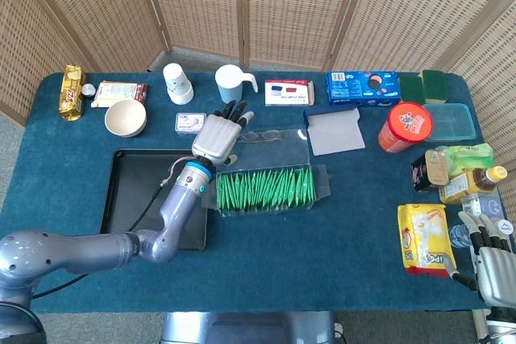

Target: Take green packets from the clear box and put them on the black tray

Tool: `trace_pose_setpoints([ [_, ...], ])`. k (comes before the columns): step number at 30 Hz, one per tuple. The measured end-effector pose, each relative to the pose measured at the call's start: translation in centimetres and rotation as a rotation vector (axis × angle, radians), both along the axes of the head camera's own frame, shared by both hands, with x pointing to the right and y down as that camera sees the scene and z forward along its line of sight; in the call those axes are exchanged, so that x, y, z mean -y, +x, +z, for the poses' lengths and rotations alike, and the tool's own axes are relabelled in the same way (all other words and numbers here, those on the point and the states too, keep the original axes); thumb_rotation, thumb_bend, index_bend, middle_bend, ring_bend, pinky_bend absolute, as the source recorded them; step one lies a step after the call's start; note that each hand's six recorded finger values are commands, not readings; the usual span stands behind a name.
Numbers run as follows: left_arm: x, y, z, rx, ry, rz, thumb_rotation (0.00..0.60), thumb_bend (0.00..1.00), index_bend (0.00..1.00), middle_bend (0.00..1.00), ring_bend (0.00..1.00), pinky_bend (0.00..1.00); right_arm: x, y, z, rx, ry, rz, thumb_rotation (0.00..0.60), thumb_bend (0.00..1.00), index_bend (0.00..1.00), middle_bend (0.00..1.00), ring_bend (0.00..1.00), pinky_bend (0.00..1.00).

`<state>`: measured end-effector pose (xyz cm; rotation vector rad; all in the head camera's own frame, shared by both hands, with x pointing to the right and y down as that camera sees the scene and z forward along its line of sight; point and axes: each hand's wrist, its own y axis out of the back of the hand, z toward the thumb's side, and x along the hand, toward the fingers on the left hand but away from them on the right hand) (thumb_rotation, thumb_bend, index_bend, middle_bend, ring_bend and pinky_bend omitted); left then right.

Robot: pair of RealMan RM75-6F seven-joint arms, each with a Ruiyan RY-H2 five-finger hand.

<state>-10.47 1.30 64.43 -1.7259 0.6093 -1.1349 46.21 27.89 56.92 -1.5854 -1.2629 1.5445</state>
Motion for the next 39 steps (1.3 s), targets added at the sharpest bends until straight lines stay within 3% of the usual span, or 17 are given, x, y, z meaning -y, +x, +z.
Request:
trace_pose_setpoints([
  [8, -2.1, 0.4, -3.2, -0.118, 0.019, 0.22, 0.6, 0.16, 0.23, 0.04, 0.0, 0.23, 0.0, 0.1, 0.2, 0.006, -0.002, 0.003, 0.561, 0.36, 0.1, 0.15, 0.07, 0.15],
  [14, -3.8, 0.6, -2.9, -0.113, -0.037, 0.343, 0.6, 0.16, 0.28, 0.03, 0.0, 0.21, -0.1, 0.3, 0.4, 0.01, -0.004, 0.01, 0.561, 0.36, 0.1, 0.15, 0.07, 0.15],
  [20, -4.4, 1.1, -1.7, -0.082, -0.083, 0.392, 0.6, 0.16, 0.29, 0.02, 0.0, 0.2, -0.2, 0.6, 0.5, 0.011, -0.005, 0.019, 0.561, 0.36, 0.09, 0.15, 0.07, 0.15],
  [39, -5.5, 4.6, 0.5, -0.037, -0.066, 0.452, 0.6, 0.16, 0.41, 0.02, 0.0, 0.2, -0.7, 1.2, 0.3, 0.007, -0.003, 0.044, 0.563, 0.36, 0.09, 0.15, 0.07, 0.15],
])
